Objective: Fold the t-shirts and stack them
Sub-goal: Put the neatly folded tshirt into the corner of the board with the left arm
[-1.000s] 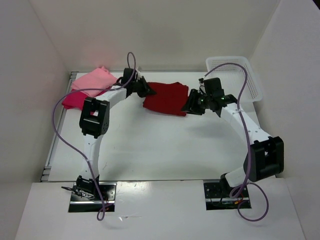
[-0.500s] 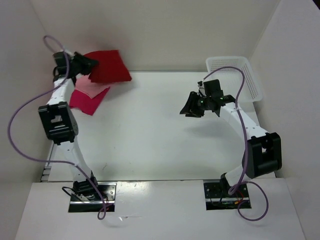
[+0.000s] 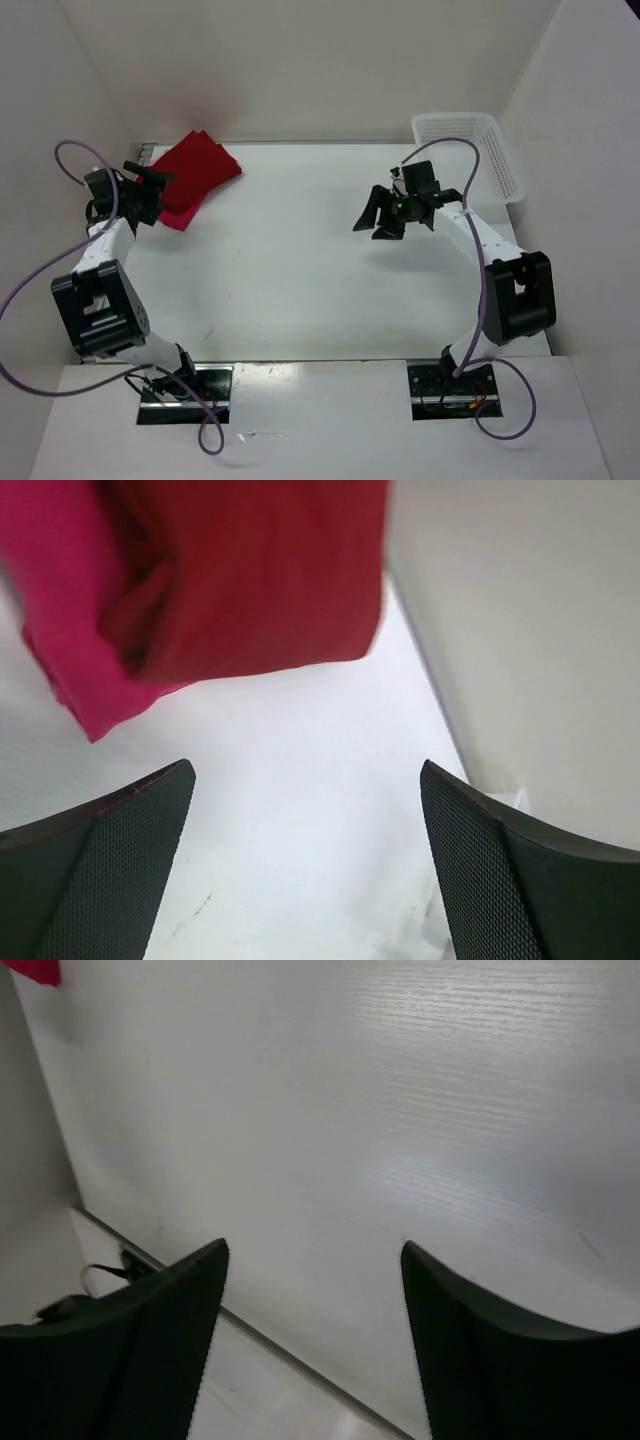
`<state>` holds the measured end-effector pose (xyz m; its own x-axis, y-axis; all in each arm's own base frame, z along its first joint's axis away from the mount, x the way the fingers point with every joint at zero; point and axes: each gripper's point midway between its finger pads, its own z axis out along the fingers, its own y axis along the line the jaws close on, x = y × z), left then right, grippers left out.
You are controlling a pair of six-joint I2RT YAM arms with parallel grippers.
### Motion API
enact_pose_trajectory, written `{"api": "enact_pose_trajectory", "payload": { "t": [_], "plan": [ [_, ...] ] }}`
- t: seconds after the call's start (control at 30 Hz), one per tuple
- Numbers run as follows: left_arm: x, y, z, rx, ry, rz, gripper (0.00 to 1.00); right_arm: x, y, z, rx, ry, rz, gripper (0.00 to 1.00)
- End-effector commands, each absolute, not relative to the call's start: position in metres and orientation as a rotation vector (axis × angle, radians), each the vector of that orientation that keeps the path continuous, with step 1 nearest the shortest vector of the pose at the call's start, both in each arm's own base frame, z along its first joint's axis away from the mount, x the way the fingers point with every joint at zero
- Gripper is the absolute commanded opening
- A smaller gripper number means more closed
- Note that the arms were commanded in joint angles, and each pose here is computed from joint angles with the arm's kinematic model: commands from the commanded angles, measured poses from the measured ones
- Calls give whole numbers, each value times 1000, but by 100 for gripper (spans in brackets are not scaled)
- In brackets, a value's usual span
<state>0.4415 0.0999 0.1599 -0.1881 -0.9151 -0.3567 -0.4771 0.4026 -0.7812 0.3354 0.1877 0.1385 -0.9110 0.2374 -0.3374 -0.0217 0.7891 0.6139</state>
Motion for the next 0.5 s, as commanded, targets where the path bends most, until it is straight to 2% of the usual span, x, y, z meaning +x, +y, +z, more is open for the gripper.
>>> {"api": "enact_pose_trajectory", "payload": {
  "t": [0.0,0.07,0.27,0.47],
  "plan": [
    [417,97,175,-1119,1823,-597,100,345,187,130,160,2559,884,80],
    [405,81,172,-1076,1870,-625,100,344,189,126,156,2571,871,99],
    [364,46,150,-974,2048,-643,100,341,196,109,151,2608,809,100],
    [364,41,178,-864,2016,-655,100,336,216,106,84,2627,848,100]
  ]
}}
